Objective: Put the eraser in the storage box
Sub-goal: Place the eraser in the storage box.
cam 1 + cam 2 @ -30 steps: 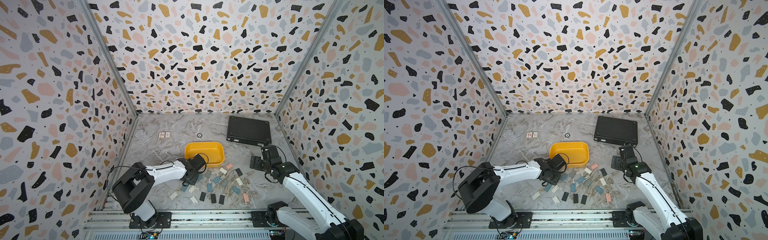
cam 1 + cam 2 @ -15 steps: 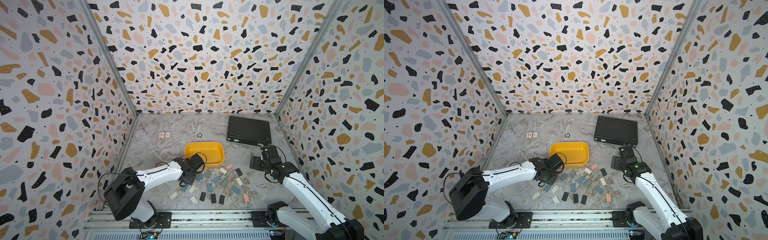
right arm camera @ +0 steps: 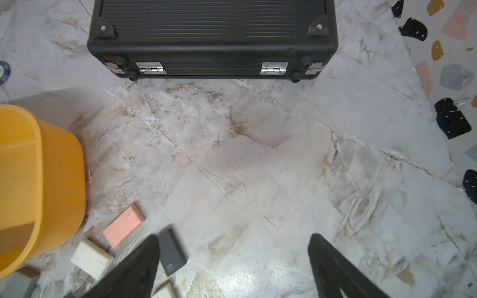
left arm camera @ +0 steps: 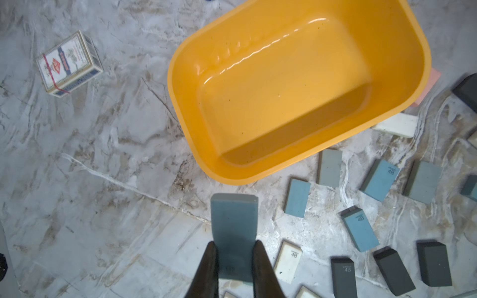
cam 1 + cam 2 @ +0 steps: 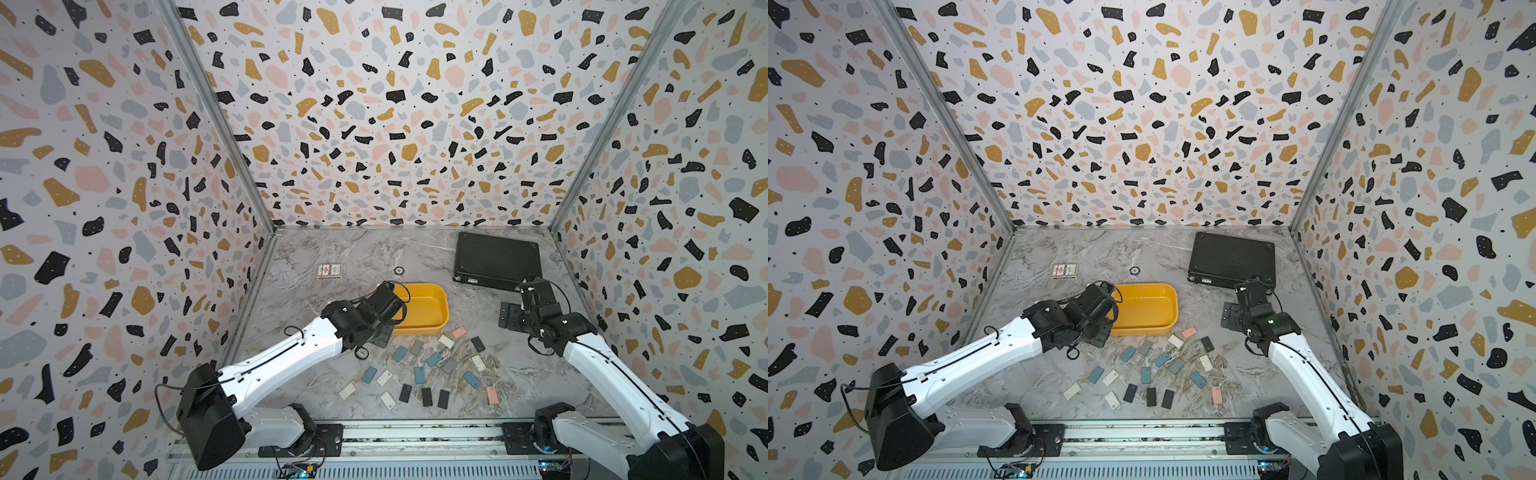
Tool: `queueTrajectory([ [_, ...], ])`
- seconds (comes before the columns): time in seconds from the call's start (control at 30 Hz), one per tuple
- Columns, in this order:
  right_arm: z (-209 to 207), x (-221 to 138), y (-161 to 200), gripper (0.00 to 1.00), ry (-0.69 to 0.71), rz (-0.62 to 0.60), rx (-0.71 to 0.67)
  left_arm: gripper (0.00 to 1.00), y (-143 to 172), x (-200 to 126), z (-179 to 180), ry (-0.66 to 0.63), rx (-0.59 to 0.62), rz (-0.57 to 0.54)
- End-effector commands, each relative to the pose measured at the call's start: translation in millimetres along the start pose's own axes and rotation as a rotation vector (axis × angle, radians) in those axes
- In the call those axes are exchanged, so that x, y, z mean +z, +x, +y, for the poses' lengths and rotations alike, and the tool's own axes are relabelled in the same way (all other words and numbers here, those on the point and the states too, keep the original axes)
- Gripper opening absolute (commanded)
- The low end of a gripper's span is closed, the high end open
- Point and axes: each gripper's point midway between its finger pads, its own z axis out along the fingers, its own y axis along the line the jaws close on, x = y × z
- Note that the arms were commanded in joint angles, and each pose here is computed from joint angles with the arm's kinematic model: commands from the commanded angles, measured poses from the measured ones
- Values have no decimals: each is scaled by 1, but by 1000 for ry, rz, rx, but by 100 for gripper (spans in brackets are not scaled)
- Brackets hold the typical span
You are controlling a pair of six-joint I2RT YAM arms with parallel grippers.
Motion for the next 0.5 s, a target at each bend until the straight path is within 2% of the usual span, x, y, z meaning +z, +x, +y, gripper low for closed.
queueTrajectory([
  [0.0, 6, -8, -19, 92, -5, -21, -20, 12, -26, 5, 1, 7, -13, -30],
  [0.2, 10, -11, -32, 93, -7, -42, -38, 12, -52, 34, 8, 78, -117, -45],
  [0.47, 17, 0, -32, 93, -18, -14, -47, 11, -69, 86, 15, 108, -176, 20],
])
